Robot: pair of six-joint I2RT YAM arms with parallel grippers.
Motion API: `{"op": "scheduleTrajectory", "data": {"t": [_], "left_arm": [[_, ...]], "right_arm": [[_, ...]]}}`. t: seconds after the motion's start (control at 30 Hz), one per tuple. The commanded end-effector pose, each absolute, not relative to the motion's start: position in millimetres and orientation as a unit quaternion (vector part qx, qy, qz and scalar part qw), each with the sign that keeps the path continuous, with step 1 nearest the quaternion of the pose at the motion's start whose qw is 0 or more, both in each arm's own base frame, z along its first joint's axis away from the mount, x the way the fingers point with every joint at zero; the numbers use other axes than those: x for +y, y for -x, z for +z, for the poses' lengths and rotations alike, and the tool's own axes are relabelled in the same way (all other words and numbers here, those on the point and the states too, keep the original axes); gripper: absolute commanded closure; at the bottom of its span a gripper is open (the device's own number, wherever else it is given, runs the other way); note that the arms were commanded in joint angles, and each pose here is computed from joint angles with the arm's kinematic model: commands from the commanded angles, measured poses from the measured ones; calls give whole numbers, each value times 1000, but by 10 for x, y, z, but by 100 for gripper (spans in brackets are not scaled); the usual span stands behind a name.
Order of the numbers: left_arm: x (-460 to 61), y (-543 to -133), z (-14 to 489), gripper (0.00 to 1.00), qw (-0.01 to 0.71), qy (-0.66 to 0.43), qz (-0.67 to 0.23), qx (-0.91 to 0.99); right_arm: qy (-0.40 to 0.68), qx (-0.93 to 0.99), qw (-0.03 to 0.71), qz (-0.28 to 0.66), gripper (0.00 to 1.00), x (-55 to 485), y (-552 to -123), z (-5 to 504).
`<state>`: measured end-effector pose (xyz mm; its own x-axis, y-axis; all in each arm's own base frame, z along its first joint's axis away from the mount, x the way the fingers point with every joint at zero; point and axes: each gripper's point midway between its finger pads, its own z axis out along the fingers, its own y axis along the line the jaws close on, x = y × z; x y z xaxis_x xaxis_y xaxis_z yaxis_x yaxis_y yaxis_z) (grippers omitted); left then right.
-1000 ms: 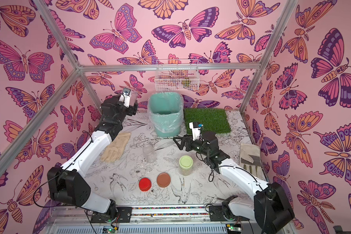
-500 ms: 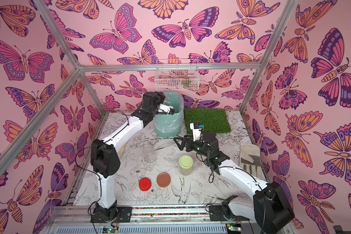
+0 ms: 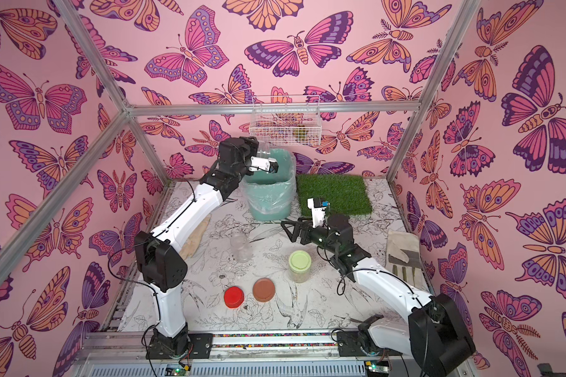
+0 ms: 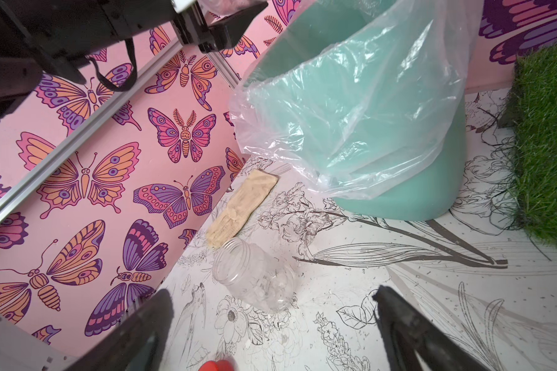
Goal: Empty moldy peanuts from jars
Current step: Pour the moldy peanuts from the jar into the trash bin, then place the jar at the center of the board.
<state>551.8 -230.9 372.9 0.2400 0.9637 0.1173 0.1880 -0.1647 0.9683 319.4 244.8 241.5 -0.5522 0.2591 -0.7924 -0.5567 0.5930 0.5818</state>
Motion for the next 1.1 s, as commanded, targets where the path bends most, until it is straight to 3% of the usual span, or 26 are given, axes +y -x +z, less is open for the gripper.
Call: {"op": "scheduleTrajectory", "data": {"t": [0.0,0.3,0.67,1.07], "left_arm": [[-2147,-5248,4426,100,561,-548,362,503],[-2040,-4781,4222,100,624,-477,166,596],[-2102,-3763,3602,100,614,-548,-15,568],[-2229,-3108,3419,100,605,-572,-135,537]], "right_arm": [[96,752,480,442,1,2432,-3243,2623],[120,741,493,440,0,2450,-3212,2949],[199,739,450,461,9,2649,-3025,3582],[234,782,360,451,17,3111,-3021,3351]]}}
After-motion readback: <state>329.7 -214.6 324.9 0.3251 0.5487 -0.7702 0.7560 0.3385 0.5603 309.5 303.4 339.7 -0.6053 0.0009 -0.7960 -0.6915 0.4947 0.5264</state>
